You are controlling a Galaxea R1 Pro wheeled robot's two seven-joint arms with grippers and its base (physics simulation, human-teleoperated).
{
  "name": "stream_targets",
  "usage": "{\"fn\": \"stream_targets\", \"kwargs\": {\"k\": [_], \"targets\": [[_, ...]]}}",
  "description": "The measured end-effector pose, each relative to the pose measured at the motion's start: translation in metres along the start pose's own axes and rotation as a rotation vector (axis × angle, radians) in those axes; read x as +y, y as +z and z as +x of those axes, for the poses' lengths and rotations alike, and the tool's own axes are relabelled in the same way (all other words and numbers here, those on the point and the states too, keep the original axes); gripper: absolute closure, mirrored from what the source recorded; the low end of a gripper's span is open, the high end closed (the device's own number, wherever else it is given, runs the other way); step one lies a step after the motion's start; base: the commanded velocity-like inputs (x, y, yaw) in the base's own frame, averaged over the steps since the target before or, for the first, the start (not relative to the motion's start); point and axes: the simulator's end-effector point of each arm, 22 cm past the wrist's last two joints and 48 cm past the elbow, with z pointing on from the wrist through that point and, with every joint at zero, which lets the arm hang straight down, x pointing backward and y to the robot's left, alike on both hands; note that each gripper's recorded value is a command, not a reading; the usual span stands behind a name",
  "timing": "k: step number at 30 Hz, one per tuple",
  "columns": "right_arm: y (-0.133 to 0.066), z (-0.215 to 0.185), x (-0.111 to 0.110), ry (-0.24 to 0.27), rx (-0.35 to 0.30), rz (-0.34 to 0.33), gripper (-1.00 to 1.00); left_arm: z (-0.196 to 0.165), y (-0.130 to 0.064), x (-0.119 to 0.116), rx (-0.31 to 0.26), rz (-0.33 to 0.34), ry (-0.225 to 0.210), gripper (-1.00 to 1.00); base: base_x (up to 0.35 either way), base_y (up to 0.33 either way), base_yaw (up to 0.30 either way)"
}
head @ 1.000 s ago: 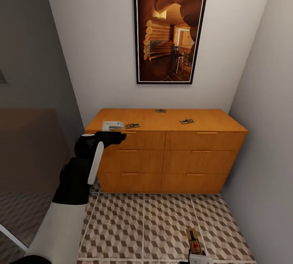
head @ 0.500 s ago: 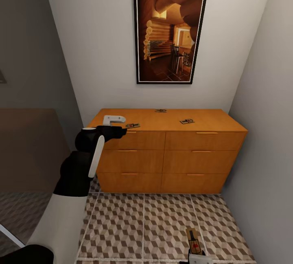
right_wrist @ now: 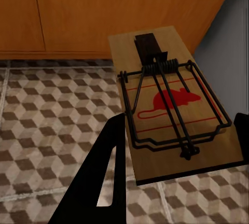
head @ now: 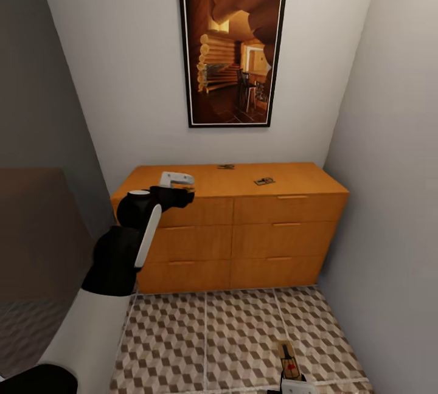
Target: Take the four mousetraps from the cabinet in the bathroom and place them on the bathroom floor. Make sure all four end up on the same floor surface, and ensure that at least two of them are either under or directly next to the same bathroom sink.
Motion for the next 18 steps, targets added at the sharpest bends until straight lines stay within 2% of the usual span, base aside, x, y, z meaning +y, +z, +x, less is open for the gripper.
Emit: {"fn": "stream_targets", "kwargs": {"k": [4, 18], "targets": [[0.0002, -0.0016, -0.0001, 0.000, -0.003, 0.000, 1.00, -0.0022, -0.0023, -0.0055, -0.006, 0.005, 0.025, -1.00, 0.000, 0.000, -0.151], [0.0008, -0.0019, -0.0017, -0.004, -0.006, -0.001, 1.00, -0.0043, -0.0038, -0.0031, -0.012, 0.001, 0.031, -1.00, 0.000, 0.000, -0.010]]}}
